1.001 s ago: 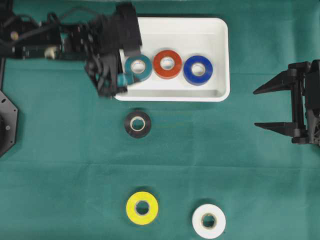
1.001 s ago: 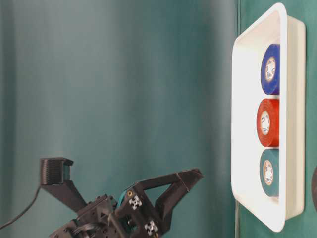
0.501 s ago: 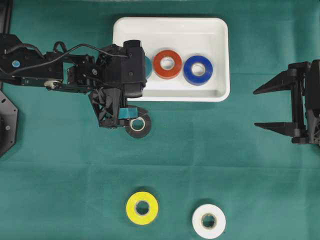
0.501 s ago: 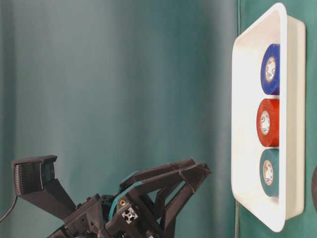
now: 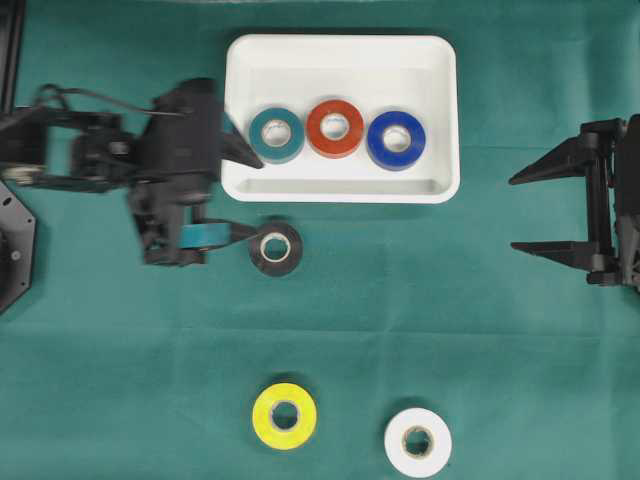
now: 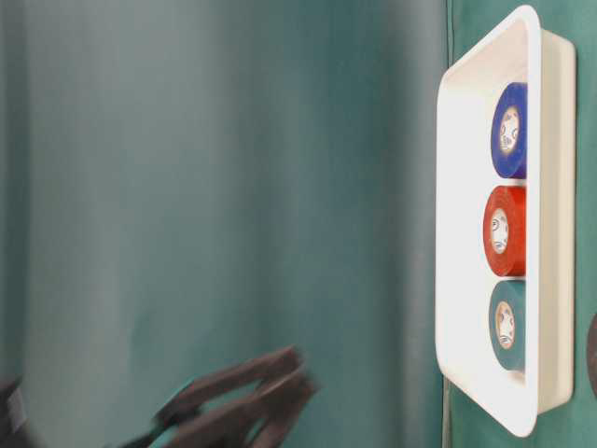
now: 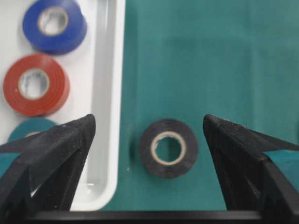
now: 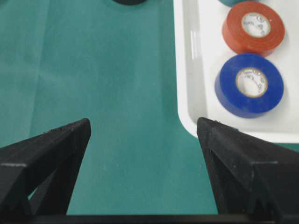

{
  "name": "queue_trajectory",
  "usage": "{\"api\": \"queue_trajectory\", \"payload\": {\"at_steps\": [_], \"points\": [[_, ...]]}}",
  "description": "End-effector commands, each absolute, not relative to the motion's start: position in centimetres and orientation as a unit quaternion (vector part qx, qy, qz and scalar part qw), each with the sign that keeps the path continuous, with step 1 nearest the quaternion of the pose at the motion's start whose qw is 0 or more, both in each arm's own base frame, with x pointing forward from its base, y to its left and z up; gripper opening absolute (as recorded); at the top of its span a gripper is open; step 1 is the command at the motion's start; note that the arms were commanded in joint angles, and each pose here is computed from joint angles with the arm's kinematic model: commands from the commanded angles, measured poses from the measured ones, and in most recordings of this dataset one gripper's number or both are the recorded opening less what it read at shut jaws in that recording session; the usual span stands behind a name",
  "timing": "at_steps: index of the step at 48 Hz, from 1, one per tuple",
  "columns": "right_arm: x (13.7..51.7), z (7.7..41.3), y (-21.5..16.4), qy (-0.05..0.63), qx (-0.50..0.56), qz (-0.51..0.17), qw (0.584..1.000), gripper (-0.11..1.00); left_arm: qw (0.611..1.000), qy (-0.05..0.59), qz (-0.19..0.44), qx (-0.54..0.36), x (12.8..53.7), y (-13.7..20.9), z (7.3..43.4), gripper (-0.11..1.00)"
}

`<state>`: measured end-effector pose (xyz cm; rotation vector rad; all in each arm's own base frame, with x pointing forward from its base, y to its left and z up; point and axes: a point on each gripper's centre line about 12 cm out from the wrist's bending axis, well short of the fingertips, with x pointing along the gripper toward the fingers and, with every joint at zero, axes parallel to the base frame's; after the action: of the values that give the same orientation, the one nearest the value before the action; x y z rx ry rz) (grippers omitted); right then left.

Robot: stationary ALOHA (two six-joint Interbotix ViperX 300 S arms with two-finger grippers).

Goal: Pick up the tape from a random location and place it into the white case.

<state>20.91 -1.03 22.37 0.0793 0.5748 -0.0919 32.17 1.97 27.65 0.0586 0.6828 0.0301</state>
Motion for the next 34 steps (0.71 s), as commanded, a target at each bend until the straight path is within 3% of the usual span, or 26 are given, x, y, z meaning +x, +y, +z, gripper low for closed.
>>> {"api": "queue_trajectory", "payload": {"at_steps": [1,18,34], "points": [[21.3,23.6,-1.0,0.266,0.037,-0.044,0.962,0.87,0.959,0.283,0.009,0.032,30.5,1.3,29.9,1.0],[21.4,24.9,-1.0,0.229,0.028,-0.039,0.972,0.87,0.984,0.175,-0.004,0.037,25.0,0.1,31.2,1.0],[21.3,25.7,-1.3,0.205,0.022,-0.043,0.978,0.87,0.989,0.14,-0.012,0.038,22.2,-0.3,27.6,0.99]]}}
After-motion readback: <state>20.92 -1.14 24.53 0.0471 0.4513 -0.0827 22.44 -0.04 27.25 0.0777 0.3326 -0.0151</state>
